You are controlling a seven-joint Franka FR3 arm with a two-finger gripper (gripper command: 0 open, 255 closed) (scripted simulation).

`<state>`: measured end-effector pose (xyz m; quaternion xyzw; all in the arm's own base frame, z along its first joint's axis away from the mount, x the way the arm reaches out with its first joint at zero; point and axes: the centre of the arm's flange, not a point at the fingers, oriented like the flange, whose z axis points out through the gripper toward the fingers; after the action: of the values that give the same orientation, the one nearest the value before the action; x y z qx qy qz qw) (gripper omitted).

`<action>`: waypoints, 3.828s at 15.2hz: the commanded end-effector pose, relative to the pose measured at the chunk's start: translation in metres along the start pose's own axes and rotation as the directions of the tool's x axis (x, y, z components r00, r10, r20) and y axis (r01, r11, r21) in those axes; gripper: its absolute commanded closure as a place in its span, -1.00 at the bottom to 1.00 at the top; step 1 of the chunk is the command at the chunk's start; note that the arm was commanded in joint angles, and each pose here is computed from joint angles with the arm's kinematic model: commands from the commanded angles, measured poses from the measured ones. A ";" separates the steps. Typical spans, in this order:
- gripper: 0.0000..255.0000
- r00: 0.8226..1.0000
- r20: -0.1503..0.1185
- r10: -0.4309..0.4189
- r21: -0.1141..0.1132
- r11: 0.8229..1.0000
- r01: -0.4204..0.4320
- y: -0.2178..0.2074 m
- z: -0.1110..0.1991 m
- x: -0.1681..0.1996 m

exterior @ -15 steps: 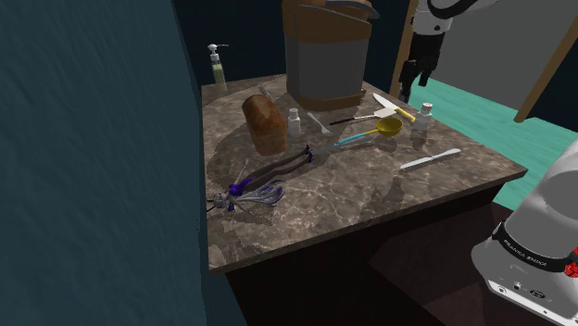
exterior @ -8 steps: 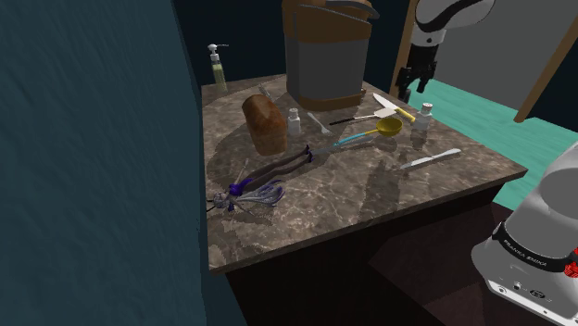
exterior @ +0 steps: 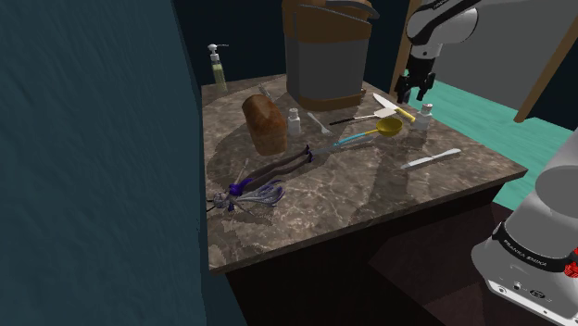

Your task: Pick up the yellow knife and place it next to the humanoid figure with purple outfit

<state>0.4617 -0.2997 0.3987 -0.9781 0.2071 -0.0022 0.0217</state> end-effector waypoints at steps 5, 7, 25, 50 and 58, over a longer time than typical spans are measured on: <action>-1.00 0.998 0.003 0.059 0.019 0.998 -0.059 0.029 0.032 0.019; -1.00 0.998 0.003 0.059 0.019 0.998 -0.059 0.029 0.043 0.019; 1.00 0.998 0.003 0.059 0.019 0.998 -0.059 0.029 0.056 0.018; 1.00 0.998 0.003 0.059 0.019 0.998 -0.059 0.024 -0.065 0.018; 1.00 0.998 0.003 0.059 0.019 0.998 -0.059 0.022 -0.107 0.018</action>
<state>0.4694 -0.3319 0.4987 -0.9713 0.2357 -0.0026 0.0314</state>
